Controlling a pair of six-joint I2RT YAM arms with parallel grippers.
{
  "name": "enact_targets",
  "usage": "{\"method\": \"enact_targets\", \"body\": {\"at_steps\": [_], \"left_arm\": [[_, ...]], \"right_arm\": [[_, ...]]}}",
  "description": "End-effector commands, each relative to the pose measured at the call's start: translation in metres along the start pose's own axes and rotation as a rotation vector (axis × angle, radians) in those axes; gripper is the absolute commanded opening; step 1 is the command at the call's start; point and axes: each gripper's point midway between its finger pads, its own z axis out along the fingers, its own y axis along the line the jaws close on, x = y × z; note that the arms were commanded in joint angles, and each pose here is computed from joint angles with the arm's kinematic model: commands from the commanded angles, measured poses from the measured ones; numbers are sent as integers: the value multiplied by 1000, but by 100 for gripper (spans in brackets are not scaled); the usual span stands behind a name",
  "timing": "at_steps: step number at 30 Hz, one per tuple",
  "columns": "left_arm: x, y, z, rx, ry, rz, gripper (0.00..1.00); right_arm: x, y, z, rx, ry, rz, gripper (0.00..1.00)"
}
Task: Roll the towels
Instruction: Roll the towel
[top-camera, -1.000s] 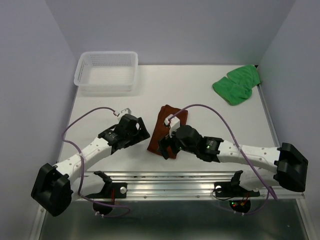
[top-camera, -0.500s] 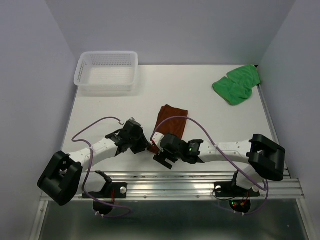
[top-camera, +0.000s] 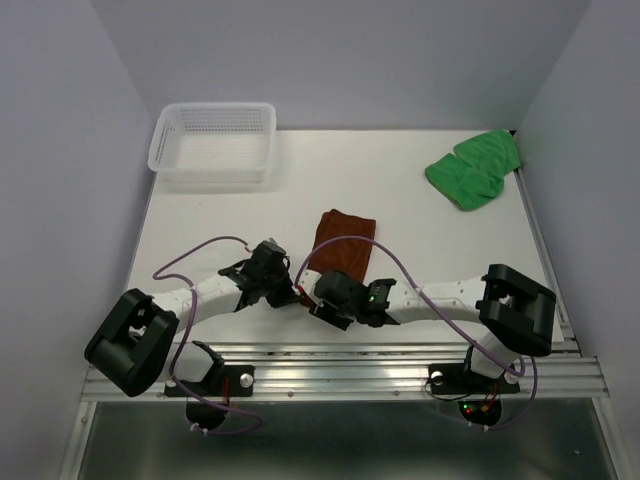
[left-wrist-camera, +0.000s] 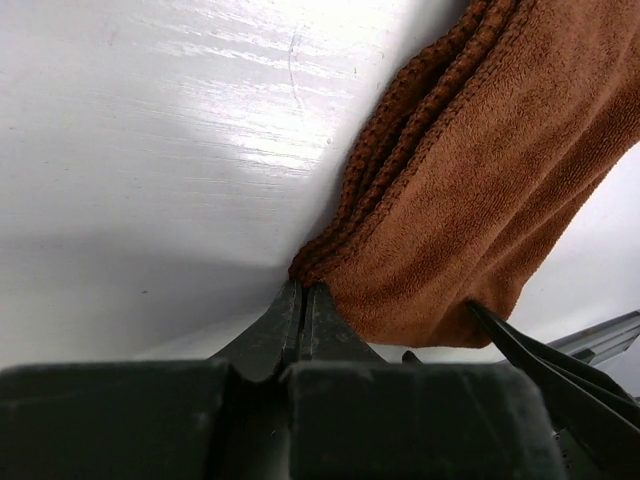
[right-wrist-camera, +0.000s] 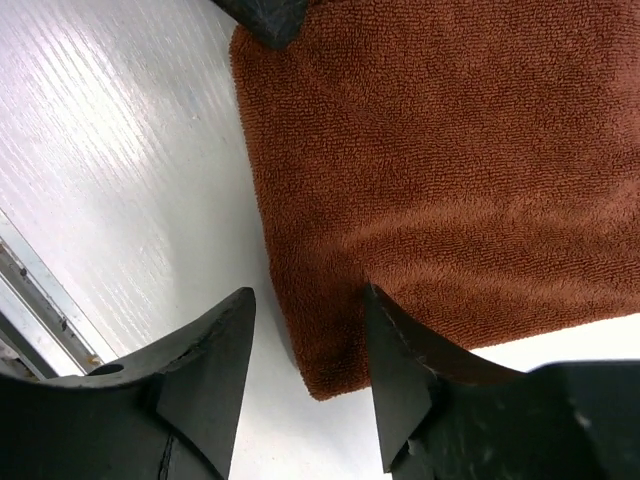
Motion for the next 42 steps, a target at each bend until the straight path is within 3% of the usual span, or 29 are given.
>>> {"method": "enact_targets", "body": {"at_steps": [1, 8, 12, 17, 21, 29, 37, 42], "left_arm": [[4, 1, 0, -2, 12, 10, 0], [3, -6, -10, 23, 10, 15, 0], [1, -7, -16, 28, 1, 14, 0], [-7, -6, -27, 5, -49, -1, 46], [-10, -10, -38, 30, -78, -14, 74], [-11, -10, -54, 76, -118, -46, 87], [-9, -3, -64, 54, -124, -57, 88], [-15, -3, -70, 50, -162, -63, 93]], "right_arm": [[-11, -1, 1, 13, -23, -21, 51], [1, 1, 12, 23, 10, -18, 37], [-1, 8, 14, -11, 2, -12, 14], [-18, 24, 2, -105, -34, 64, 6], [-30, 40, -17, -209, -66, 137, 5], [-45, 55, -26, -355, -57, 302, 2], [-47, 47, -23, -467, -27, 456, 1], [-50, 35, -24, -571, -57, 578, 1]]}}
